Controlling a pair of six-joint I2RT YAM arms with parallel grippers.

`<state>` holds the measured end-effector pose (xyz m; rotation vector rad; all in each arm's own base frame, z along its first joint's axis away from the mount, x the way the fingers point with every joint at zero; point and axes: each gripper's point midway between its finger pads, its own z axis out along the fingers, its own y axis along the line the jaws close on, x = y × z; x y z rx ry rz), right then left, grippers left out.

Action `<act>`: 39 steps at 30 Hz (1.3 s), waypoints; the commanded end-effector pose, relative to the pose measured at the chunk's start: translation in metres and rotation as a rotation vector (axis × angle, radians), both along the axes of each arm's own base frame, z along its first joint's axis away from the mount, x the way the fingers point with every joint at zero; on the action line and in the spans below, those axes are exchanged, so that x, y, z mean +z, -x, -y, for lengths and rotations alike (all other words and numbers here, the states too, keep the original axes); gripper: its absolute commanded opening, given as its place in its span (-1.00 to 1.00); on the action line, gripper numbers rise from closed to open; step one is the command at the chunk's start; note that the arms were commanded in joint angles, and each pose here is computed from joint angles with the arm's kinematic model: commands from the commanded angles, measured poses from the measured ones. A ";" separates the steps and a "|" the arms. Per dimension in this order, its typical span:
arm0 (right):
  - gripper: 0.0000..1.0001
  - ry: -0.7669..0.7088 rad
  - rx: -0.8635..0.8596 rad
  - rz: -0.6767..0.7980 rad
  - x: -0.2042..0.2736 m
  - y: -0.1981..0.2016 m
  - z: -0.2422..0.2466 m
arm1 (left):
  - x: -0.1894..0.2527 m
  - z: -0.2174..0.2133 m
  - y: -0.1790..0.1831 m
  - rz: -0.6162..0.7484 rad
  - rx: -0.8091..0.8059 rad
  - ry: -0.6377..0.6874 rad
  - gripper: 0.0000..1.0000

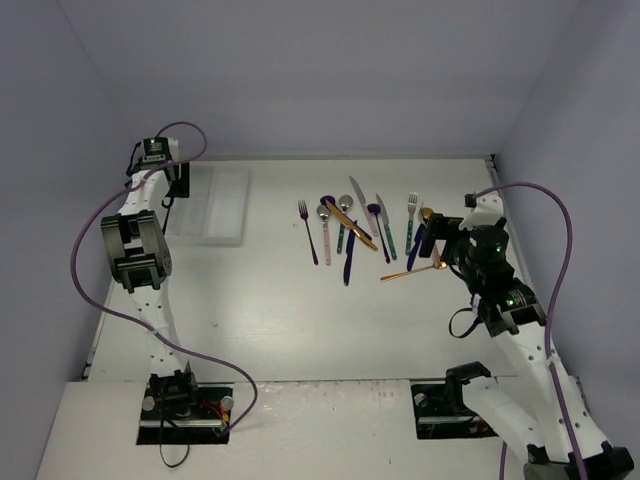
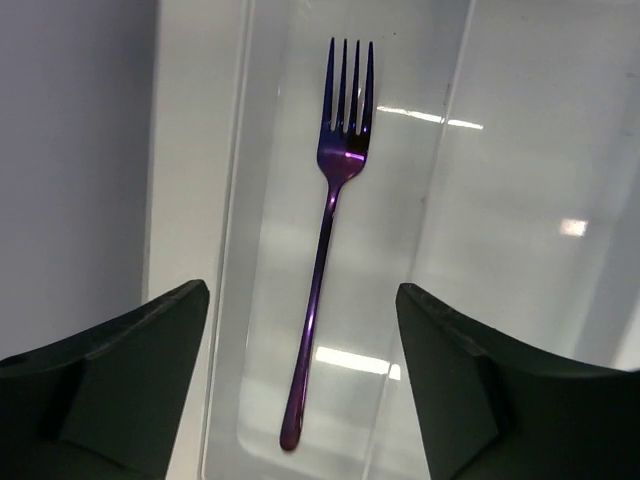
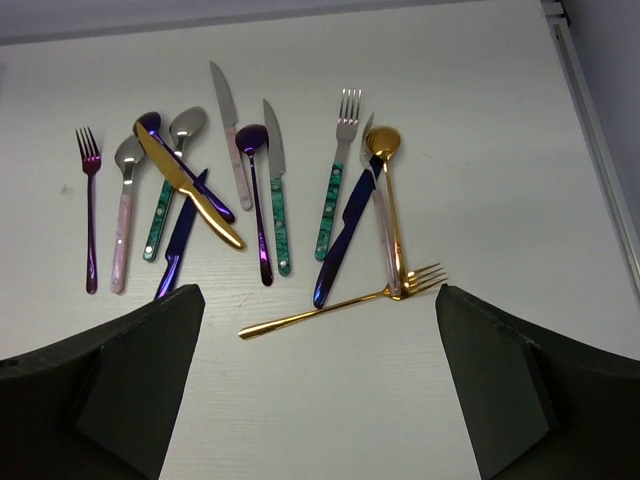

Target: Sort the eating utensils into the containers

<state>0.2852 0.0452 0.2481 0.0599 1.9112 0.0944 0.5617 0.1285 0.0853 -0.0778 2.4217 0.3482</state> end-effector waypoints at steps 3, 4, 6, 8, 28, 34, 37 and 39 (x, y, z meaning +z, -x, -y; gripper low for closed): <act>1.00 -0.074 -0.020 -0.014 0.019 -0.041 -0.016 | 0.163 0.039 0.021 0.363 0.126 0.082 0.61; 1.00 -0.084 -0.021 -0.024 0.018 -0.046 -0.019 | 0.173 0.047 0.029 0.386 0.136 0.107 0.62; 1.00 -0.100 -0.019 -0.053 0.012 -0.054 -0.024 | 0.194 0.071 0.045 0.435 0.140 0.181 0.62; 1.00 -0.109 -0.036 -0.090 0.001 -0.059 -0.025 | 0.211 0.094 0.066 0.465 0.148 0.252 0.62; 1.00 -0.178 -0.035 -0.191 -0.032 -0.019 -0.026 | 0.104 0.374 0.122 0.193 -0.030 0.408 0.60; 1.00 -0.190 0.002 -0.188 -0.032 -0.008 -0.029 | 0.055 0.400 0.112 0.117 0.019 0.372 0.44; 1.00 -0.201 0.012 -0.181 -0.031 -0.004 -0.030 | 0.038 0.398 0.107 0.109 0.062 0.345 0.28; 1.00 -0.207 0.013 -0.176 -0.030 -0.002 -0.031 | 0.032 0.398 0.104 0.116 0.084 0.336 0.20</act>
